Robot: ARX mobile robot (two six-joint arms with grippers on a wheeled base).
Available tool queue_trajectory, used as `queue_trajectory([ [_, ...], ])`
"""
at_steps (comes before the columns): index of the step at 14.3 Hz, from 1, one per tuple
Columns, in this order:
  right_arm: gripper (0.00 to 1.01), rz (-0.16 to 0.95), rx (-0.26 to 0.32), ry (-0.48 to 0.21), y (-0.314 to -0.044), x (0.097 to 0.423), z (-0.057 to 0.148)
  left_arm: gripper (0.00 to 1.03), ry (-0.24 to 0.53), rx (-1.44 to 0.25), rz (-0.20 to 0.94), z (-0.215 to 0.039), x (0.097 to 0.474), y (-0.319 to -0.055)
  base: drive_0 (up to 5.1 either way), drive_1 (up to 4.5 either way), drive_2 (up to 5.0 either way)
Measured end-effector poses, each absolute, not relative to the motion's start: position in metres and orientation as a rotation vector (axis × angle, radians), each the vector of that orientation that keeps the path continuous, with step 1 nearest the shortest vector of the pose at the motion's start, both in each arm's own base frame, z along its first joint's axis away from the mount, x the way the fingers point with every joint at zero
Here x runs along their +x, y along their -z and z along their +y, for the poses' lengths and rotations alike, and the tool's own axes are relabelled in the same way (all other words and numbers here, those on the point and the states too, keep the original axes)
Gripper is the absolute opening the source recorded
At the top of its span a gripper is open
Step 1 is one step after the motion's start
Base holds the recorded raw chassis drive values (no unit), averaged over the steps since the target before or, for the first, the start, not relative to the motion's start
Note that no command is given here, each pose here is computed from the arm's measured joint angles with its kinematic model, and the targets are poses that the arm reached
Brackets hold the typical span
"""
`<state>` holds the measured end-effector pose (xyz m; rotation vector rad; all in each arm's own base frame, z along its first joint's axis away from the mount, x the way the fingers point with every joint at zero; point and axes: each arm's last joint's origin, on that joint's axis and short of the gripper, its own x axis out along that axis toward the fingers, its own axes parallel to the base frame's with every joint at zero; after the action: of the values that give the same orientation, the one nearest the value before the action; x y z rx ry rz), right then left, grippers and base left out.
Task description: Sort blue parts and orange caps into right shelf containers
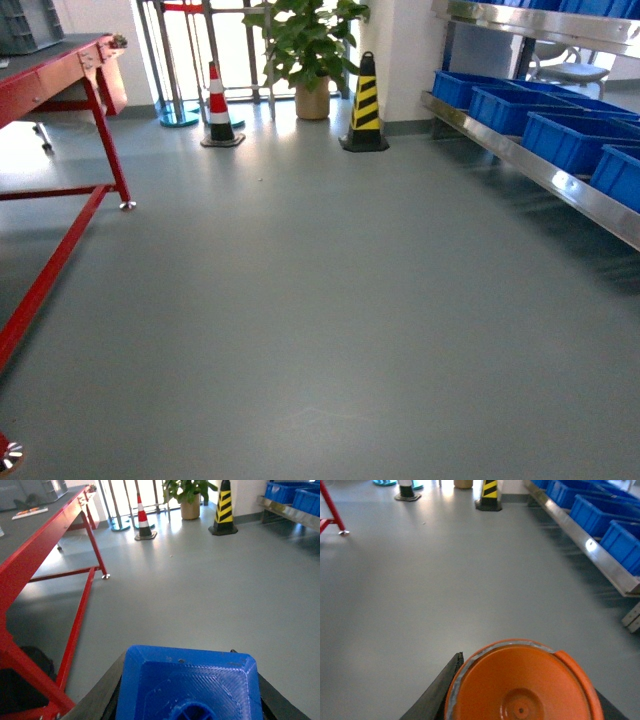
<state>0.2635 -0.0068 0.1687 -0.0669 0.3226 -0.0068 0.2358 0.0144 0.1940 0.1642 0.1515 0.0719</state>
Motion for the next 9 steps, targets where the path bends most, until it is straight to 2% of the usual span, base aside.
queue_trajectory([
  [9,0.44,0.319,-0.067,0.007,-0.1692,0.2637,-0.0068,0.45,-0.072,0.164,0.145,0.0144,0.2358,-0.1955,-0.1,4.02,-4.2],
])
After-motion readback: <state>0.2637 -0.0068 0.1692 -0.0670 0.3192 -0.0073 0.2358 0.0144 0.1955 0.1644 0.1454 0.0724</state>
